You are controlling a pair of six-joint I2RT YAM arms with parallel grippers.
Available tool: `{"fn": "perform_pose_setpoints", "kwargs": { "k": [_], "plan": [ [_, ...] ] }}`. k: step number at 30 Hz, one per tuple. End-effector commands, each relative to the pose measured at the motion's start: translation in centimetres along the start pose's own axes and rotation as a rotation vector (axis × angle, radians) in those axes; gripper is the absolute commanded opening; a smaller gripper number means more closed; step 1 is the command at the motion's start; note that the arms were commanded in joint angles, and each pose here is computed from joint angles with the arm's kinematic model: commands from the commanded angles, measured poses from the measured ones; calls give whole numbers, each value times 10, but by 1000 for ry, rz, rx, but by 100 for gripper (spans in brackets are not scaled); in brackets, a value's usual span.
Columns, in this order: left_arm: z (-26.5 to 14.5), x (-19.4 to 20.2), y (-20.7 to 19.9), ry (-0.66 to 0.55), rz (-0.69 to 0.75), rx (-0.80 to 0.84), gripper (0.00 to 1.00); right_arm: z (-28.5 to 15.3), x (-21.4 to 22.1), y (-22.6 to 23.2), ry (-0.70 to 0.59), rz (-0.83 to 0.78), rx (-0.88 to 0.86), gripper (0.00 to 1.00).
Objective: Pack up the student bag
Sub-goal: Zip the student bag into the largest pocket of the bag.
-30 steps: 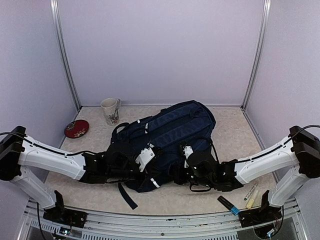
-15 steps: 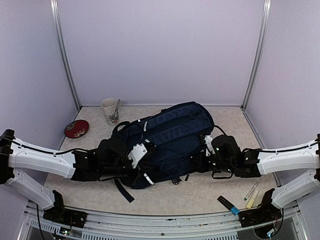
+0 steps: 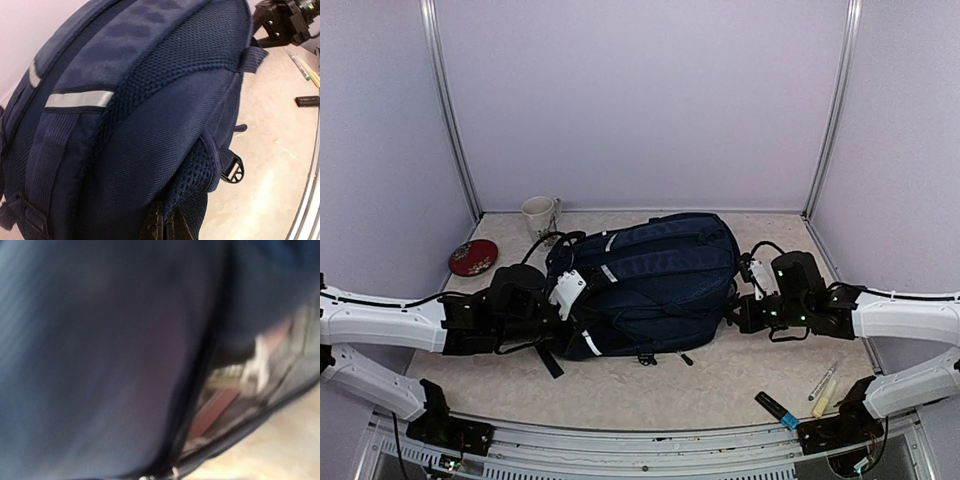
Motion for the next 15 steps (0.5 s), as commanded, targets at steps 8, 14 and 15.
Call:
{"fn": "perform_pose_setpoints", "kwargs": {
  "k": [8, 14, 15],
  "plan": [
    [-54, 17, 85, -129, -308, -492, 22, 22, 7, 3, 97, -131, -116, 0],
    [-44, -27, 35, -258, -35, -262, 82, 30, 7, 11, 105, -134, -158, 0],
    [-41, -38, 15, -273, 73, -228, 82, 31, 6, 12, 107, -132, -164, 0]
  ]
}}
Point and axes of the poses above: each gripper's point midway between its finger pads, its own z axis out along the fingers, its own y axis along the line the jaws close on, x = y × z, the point moved 10 cm from there along -z, back along the fingers, and after that the axes turned 6 degrees about z, right-handed, at the moved point
